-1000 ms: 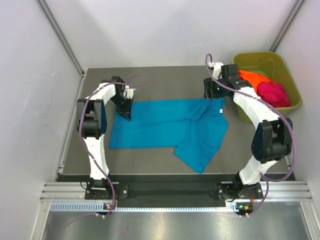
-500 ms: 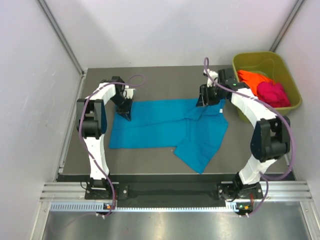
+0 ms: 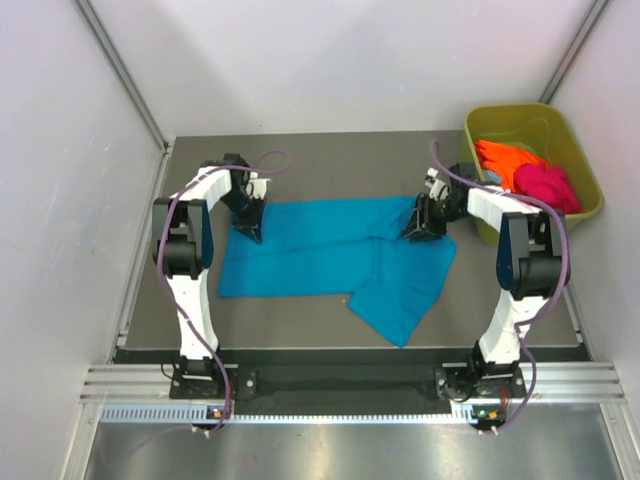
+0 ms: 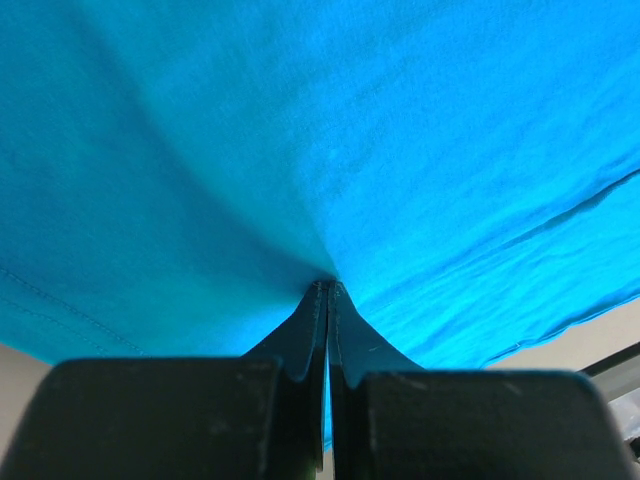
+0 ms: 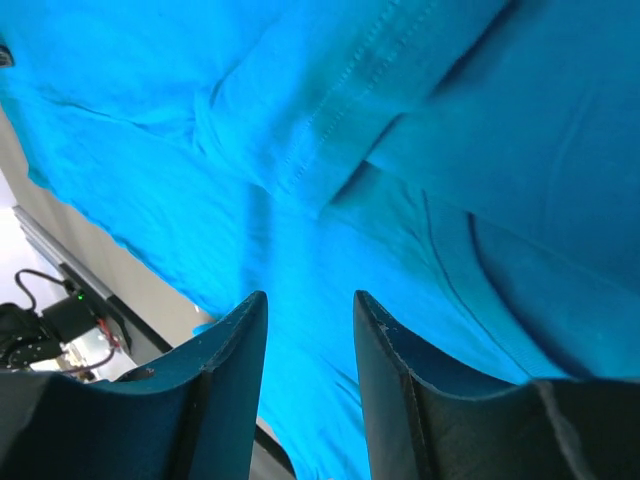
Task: Fold and stack the t-shirts
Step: Fold the tshirt
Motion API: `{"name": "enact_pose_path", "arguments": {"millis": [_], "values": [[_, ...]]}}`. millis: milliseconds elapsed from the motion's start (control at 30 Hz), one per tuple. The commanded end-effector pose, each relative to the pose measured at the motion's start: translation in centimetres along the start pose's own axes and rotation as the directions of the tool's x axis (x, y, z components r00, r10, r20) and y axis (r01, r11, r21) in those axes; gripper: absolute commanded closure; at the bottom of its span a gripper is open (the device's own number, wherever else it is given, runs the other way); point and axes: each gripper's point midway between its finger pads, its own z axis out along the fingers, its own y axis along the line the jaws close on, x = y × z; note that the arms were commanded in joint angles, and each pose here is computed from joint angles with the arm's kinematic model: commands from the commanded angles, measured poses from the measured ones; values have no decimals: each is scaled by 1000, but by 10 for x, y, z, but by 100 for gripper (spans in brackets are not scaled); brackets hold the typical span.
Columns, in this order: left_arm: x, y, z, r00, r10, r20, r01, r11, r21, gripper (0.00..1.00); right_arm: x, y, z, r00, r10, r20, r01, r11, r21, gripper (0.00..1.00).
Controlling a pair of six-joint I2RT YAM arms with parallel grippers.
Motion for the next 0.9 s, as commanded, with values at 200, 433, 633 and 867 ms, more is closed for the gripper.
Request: {"name": "enact_pose_path", "arguments": {"millis": [200, 433, 633, 867], "values": [[-9, -7, -16, 1000, 8, 30, -8, 1000, -10, 100, -45, 16, 12, 997, -38, 62, 41, 997, -60, 60], [-10, -7, -18, 999, 7, 35, -6, 1000, -14, 100, -49, 13, 23, 998, -40, 47, 42, 998, -46, 60], [-11, -7, -16, 999, 5, 38, -4, 1000, -11, 100, -48, 11, 25, 998, -41, 42, 43, 998, -45, 60], [-12, -7, -16, 999, 2, 38, -1, 1000, -13, 100, -44, 13, 33, 999, -41, 23, 43, 997, -63, 66]]}}
